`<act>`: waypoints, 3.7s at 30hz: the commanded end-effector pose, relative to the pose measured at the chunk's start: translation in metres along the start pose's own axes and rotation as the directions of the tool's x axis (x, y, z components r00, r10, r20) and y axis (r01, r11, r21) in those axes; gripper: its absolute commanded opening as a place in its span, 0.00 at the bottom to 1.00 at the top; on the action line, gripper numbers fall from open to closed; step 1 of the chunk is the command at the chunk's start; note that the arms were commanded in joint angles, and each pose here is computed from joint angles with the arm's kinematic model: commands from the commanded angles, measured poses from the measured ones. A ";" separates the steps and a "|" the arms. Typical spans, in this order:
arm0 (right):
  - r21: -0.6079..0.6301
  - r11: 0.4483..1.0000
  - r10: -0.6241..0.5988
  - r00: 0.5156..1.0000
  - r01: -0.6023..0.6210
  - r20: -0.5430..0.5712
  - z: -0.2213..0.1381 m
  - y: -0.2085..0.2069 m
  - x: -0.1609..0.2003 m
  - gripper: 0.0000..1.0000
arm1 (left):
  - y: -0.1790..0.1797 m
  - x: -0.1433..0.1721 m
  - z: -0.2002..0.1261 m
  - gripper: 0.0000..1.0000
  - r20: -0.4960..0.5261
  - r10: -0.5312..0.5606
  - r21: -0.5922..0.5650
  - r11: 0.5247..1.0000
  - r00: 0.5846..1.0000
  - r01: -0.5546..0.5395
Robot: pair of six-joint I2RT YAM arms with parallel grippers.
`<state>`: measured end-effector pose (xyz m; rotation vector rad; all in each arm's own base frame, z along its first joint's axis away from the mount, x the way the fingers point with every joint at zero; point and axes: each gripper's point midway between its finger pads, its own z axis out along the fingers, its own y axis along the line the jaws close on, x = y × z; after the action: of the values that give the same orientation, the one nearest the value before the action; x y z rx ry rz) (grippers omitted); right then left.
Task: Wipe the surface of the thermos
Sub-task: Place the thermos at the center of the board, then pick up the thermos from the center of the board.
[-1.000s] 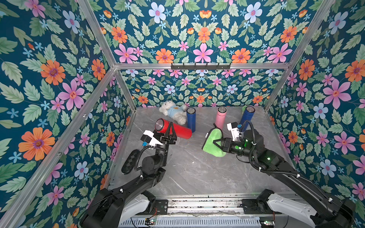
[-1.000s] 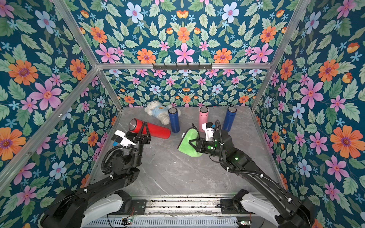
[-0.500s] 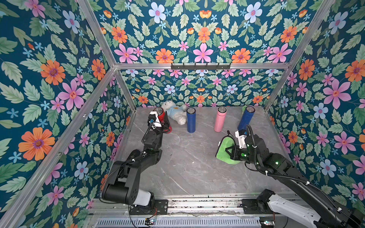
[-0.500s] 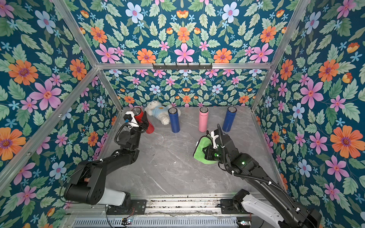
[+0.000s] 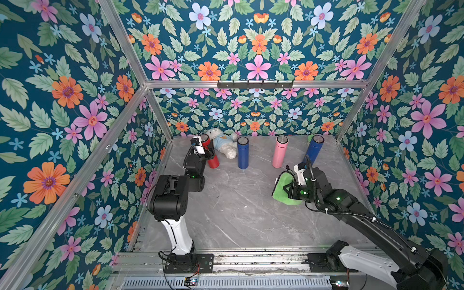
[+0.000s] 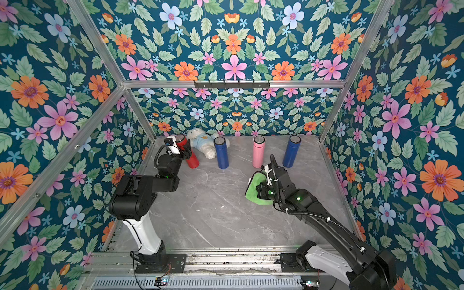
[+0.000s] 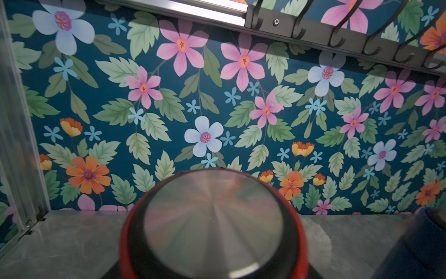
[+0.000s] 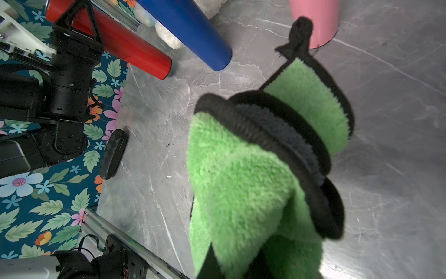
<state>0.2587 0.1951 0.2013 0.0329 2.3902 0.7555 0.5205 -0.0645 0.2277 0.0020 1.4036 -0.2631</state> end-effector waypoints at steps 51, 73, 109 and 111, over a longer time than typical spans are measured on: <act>-0.089 0.996 0.009 0.998 -0.005 0.055 -0.009 0.012 -0.008 0.00 | -0.019 -0.017 -0.039 0.99 0.024 0.098 0.052 0.994 0.995 -0.099; -0.122 0.992 0.036 0.998 -0.030 0.043 -0.016 0.001 0.017 0.00 | -0.193 -0.065 0.050 0.99 -0.478 0.216 0.288 0.954 0.851 -0.081; -0.103 0.994 0.045 0.997 -0.039 0.060 -0.020 -0.009 0.022 0.00 | -0.204 0.070 0.035 0.96 -0.816 0.269 0.296 0.955 0.512 -0.030; -0.104 0.994 0.046 0.997 -0.040 0.061 -0.020 -0.009 0.022 0.00 | -0.203 0.071 0.032 0.96 -0.819 0.273 0.297 0.954 0.505 -0.035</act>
<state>0.2272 0.1833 0.1933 0.0476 2.3166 0.8868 0.5345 -0.2842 0.2142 0.5246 2.2843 -0.3239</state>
